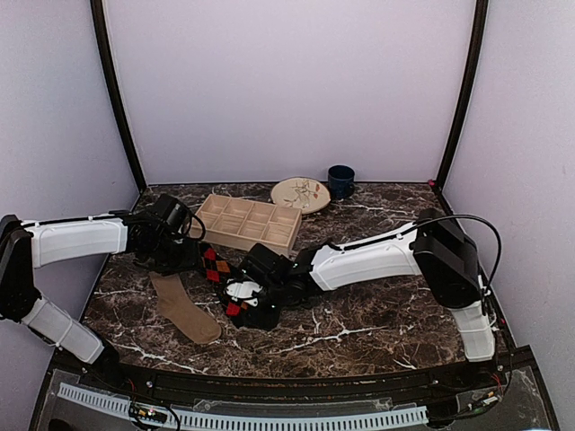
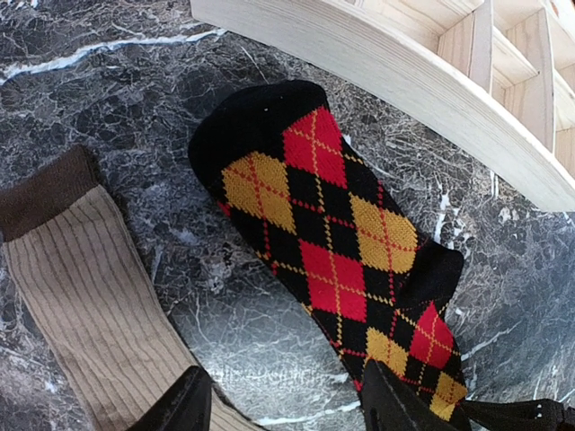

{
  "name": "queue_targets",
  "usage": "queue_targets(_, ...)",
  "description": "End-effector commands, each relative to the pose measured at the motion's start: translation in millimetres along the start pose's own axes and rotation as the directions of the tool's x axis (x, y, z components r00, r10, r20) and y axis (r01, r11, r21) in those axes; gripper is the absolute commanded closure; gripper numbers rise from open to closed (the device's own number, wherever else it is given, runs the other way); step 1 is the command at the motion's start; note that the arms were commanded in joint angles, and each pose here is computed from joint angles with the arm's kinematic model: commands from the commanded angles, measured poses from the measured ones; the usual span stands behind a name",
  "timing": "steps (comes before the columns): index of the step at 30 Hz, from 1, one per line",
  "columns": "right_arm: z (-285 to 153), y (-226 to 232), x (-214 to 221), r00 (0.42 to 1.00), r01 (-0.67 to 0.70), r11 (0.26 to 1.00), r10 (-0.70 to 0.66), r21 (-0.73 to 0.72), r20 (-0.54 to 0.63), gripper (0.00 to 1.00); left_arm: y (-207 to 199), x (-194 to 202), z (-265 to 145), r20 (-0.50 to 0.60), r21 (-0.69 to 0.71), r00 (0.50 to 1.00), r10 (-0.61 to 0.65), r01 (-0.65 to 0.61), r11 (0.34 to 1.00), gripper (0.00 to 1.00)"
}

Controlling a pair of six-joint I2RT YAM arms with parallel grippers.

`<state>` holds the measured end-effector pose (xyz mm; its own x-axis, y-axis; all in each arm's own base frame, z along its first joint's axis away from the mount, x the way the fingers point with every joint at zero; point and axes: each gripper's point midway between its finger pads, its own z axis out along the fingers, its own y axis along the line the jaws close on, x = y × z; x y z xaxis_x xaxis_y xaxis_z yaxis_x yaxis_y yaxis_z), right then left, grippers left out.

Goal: Roll the socks
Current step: Move the sock to the center of the board.

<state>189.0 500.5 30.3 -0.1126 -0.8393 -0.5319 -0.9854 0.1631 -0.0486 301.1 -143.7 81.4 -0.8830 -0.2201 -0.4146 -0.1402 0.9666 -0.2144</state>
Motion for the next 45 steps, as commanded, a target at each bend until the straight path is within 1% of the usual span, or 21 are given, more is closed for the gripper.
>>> queue_targets(1, 13.5, 11.0, 2.5, 1.000, 0.011, 0.999, -0.011, -0.044, -0.018, 0.46, 4.5, 0.3, -6.7, 0.014, -0.010, 1.000, -0.009, 0.010, 1.000, 0.39)
queue_targets(4, 19.2, 13.6, 8.8, 0.999, 0.000, 0.998, -0.002, -0.058, -0.040, 0.54, 5.2, -0.2, -7.9, 0.015, -0.013, 1.000, -0.010, 0.010, 1.000, 0.39)
queue_targets(8, 22.2, 16.2, 17.4, 0.997, -0.027, 0.997, 0.022, -0.072, -0.072, 0.77, 5.9, -0.3, -9.6, 0.017, -0.016, 1.000, -0.010, 0.010, 1.000, 0.39)
queue_targets(9, 21.1, 16.0, 18.7, 0.997, -0.035, 0.997, 0.030, -0.068, -0.076, 0.80, 6.1, -0.6, -10.0, 0.018, -0.016, 1.000, -0.010, 0.010, 1.000, 0.39)
queue_targets(12, 13.4, 13.3, 18.0, 0.996, -0.062, 0.997, 0.059, -0.049, -0.067, 0.84, 7.6, -0.3, -11.0, 0.018, -0.020, 1.000, -0.011, 0.011, 1.000, 0.39)
queue_targets(19, -25.0, -0.1, 20.5, 0.979, -0.196, 0.981, 0.195, -0.006, -0.052, 0.83, 0.8, -5.5, -14.7, 0.024, 0.002, 1.000, 0.018, -0.018, 1.000, 0.39)
queue_targets(24, -65.5, -27.7, 24.9, 0.940, -0.338, 0.938, 0.340, 0.078, -0.012, 0.83, -11.9, -13.3, -13.6, 0.010, 0.028, 0.998, 0.058, -0.058, 0.998, 0.39)
queue_targets(31, -118.3, -69.5, 45.4, 0.855, -0.514, 0.830, 0.516, 0.219, 0.054, 0.82, -37.2, -36.9, -18.0, 0.045, 0.085, 0.993, 0.111, -0.114, 0.990, 0.39)
queue_targets(37, -170.2, -106.1, 53.3, 0.757, -0.649, 0.693, 0.629, 0.313, 0.177, 0.82, -58.0, -52.0, -18.6, 0.048, 0.126, 0.987, 0.155, -0.160, 0.979, 0.39)
queue_targets(38, -175.9, -109.2, 51.9, 0.751, -0.657, 0.687, 0.632, 0.311, 0.193, 0.82, -60.5, -53.9, -17.4, 0.048, 0.132, 0.986, 0.160, -0.165, 0.977, 0.39)
queue_targets(39, -178.3, -108.9, 47.9, 0.759, -0.650, 0.699, 0.620, 0.299, 0.201, 0.81, -62.5, -53.6, -16.1, 0.044, 0.137, 0.985, 0.167, -0.172, 0.975, 0.39)
queue_targets(41, -173.0, -99.6, 41.5, 0.792, -0.610, 0.749, 0.587, 0.259, 0.169, 0.77, -67.2, -54.2, -13.4, 0.035, 0.151, 0.983, 0.181, -0.185, 0.971, 0.39)
queue_targets(42, -166.5, -92.1, 38.9, 0.809, -0.588, 0.776, 0.570, 0.230, 0.143, 0.73, -66.2, -52.1, -10.6, 0.020, 0.146, 0.982, 0.186, -0.187, 0.972, 0.39)
queue_targets(45, -146.3, -75.0, 30.4, 0.845, -0.534, 0.827, 0.528, 0.176, 0.083, 0.64, -56.5, -41.5, -1.7, -0.027, 0.109, 0.980, 0.199, -0.195, 0.975, 0.38)
